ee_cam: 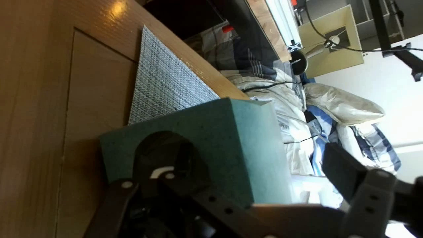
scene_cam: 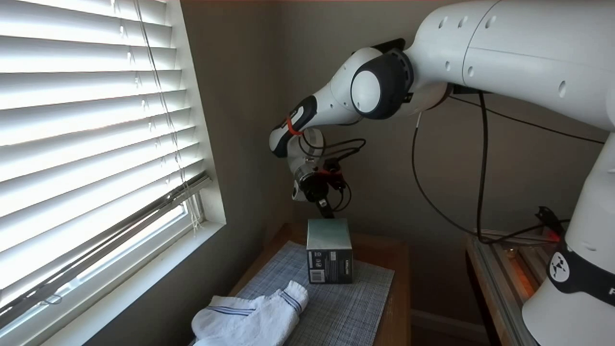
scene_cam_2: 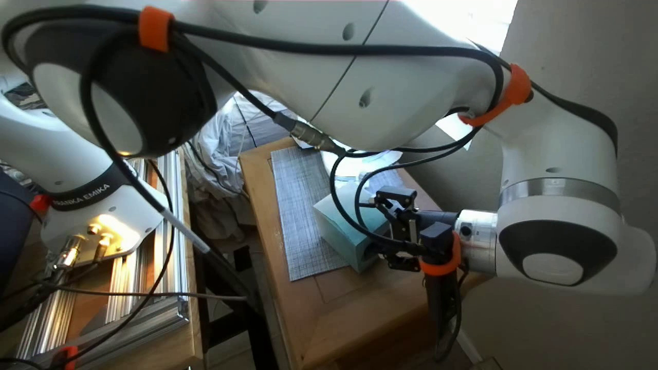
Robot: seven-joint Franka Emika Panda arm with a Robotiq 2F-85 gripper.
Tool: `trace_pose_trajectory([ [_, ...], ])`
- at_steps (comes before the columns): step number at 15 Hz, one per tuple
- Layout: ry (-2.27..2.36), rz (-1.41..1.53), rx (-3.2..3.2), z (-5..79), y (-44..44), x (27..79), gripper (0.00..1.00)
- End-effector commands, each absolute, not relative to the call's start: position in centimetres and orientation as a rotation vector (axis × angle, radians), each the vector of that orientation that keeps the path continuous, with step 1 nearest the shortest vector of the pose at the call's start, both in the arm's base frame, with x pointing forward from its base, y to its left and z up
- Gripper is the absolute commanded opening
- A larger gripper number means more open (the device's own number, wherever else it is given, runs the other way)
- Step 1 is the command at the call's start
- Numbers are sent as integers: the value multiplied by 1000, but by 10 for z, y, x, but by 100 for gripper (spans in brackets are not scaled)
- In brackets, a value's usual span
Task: Place the tissue box upright.
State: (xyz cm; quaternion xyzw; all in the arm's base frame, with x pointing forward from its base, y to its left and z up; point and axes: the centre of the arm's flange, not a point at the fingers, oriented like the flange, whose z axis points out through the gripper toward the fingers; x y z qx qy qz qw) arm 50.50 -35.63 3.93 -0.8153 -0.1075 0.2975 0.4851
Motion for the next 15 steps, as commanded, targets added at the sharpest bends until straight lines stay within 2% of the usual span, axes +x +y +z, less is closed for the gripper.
trace_pose_trajectory([
  [1,-241,725,-1953,26,-364,520,100],
  [9,-174,731,-2067,24,-341,526,100],
  [10,-163,752,-2049,27,-339,527,92],
  [11,-156,783,-2030,30,-336,528,72],
  [15,-141,934,-1932,41,-322,524,44],
])
